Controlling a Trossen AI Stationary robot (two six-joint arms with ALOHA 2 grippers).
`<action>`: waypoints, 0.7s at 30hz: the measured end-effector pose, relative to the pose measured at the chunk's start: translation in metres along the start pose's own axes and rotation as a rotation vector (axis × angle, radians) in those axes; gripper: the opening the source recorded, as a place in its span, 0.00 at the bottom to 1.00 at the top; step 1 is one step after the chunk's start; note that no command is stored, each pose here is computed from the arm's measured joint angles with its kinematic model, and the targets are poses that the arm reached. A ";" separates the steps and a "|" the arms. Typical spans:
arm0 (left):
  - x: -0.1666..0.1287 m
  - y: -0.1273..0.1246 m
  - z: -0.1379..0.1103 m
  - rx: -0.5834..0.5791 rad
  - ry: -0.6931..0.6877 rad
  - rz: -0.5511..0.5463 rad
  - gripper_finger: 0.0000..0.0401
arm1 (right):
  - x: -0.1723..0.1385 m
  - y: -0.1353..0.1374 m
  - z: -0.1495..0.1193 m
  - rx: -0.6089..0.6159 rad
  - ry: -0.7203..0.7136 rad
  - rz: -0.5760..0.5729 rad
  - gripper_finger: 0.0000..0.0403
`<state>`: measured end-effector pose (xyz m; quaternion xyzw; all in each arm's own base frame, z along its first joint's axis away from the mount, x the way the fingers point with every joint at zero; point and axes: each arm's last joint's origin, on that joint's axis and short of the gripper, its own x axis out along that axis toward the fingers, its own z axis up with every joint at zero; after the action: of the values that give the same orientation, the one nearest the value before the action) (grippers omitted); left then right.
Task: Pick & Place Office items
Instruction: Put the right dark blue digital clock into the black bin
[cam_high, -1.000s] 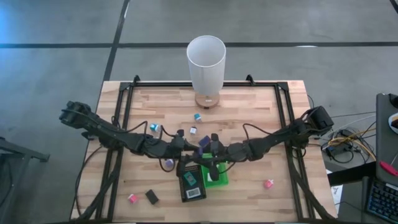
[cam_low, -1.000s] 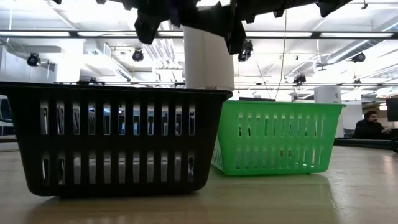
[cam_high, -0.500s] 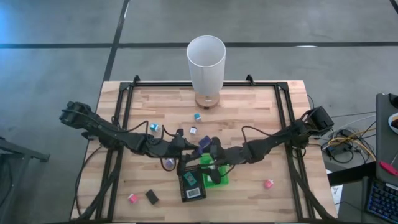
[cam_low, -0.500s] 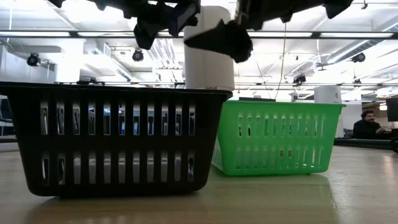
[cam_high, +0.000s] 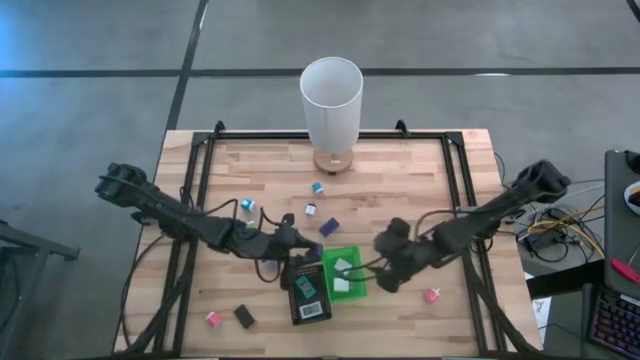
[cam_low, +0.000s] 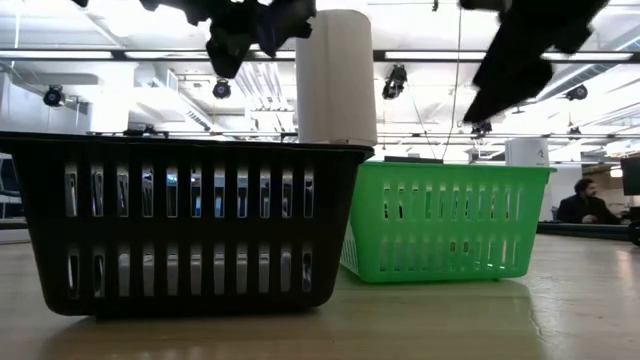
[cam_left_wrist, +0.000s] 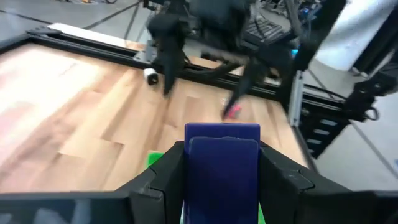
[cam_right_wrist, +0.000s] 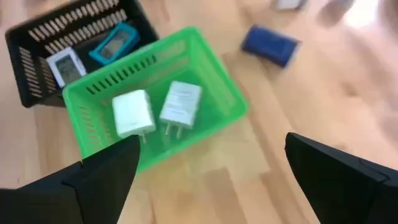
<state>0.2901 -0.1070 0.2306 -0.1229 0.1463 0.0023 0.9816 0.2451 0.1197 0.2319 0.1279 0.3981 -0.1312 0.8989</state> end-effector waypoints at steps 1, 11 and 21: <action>-0.001 -0.003 -0.001 -0.008 0.001 -0.009 0.37 | -0.008 0.000 -0.001 -0.003 -0.026 -0.004 0.97; -0.014 -0.033 -0.013 -0.103 0.024 -0.084 0.37 | -0.069 -0.004 -0.007 -0.060 -0.314 -0.069 0.97; 0.006 -0.042 -0.052 -0.206 0.109 -0.023 0.37 | -0.073 -0.003 -0.011 -0.075 -0.331 -0.072 0.97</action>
<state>0.2827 -0.1602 0.1906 -0.2245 0.1969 -0.0006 0.9544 0.1893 0.1299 0.2794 0.0565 0.2536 -0.1677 0.9510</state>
